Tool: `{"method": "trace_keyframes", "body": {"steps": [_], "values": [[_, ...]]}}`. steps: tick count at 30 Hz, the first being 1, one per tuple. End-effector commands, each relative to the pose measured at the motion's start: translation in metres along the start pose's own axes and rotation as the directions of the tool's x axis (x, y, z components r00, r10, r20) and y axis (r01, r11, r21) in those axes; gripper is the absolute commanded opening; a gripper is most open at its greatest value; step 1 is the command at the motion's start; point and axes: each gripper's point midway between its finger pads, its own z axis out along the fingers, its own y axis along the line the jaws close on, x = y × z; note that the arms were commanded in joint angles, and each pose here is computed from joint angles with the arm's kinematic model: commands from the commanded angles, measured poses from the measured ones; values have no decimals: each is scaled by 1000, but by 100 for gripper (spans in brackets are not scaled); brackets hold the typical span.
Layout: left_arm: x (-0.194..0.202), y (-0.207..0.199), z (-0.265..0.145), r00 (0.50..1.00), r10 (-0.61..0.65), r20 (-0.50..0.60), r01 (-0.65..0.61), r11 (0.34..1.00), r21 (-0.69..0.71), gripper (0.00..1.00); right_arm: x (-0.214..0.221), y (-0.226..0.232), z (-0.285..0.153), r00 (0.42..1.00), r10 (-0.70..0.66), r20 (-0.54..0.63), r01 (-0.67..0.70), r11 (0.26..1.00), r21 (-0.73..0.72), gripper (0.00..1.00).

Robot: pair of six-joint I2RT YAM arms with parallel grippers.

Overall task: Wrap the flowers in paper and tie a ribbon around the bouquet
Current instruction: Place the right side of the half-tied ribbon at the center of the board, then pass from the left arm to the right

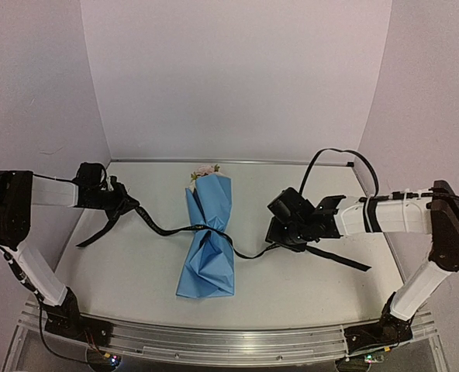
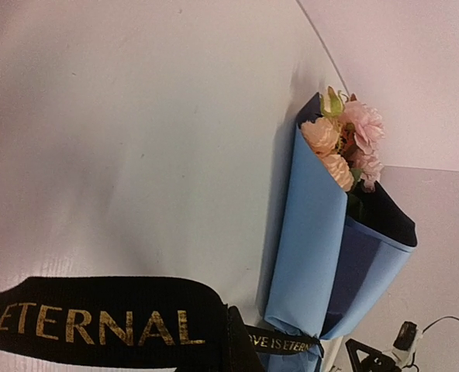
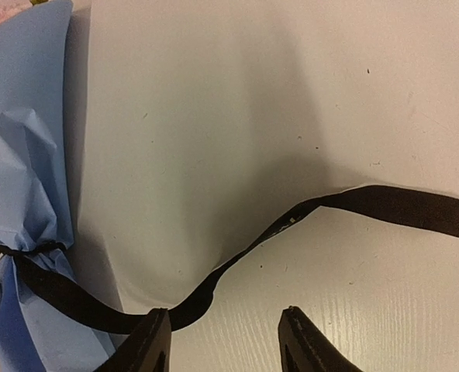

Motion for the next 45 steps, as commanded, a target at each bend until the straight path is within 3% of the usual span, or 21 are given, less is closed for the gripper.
{"method": "trace_keyframes", "body": {"steps": [1,5,8,16,21,28,45], "values": [[-1,-49,-13,998,62,-15,-60,989,136,0,-25,30,-33,995,-83,49,87,991,-105,56],[12,-72,-14,995,80,-51,-69,979,192,0,-42,77,-59,967,-222,128,247,941,-232,69],[21,-91,-15,993,103,-58,-87,968,236,0,-49,128,-77,936,-310,168,352,863,-363,75],[45,-126,-18,993,82,-82,-54,951,304,0,-33,237,-100,818,-484,311,572,626,-530,79],[55,-139,-22,994,58,-90,-26,949,315,0,-16,268,-91,754,-550,360,651,549,-524,81],[62,-148,-29,994,42,-104,-5,944,331,0,1,295,-69,711,-584,393,699,519,-492,83],[69,-159,-45,994,29,-109,12,934,357,0,14,328,-5,705,-573,419,709,590,-385,77]]}}
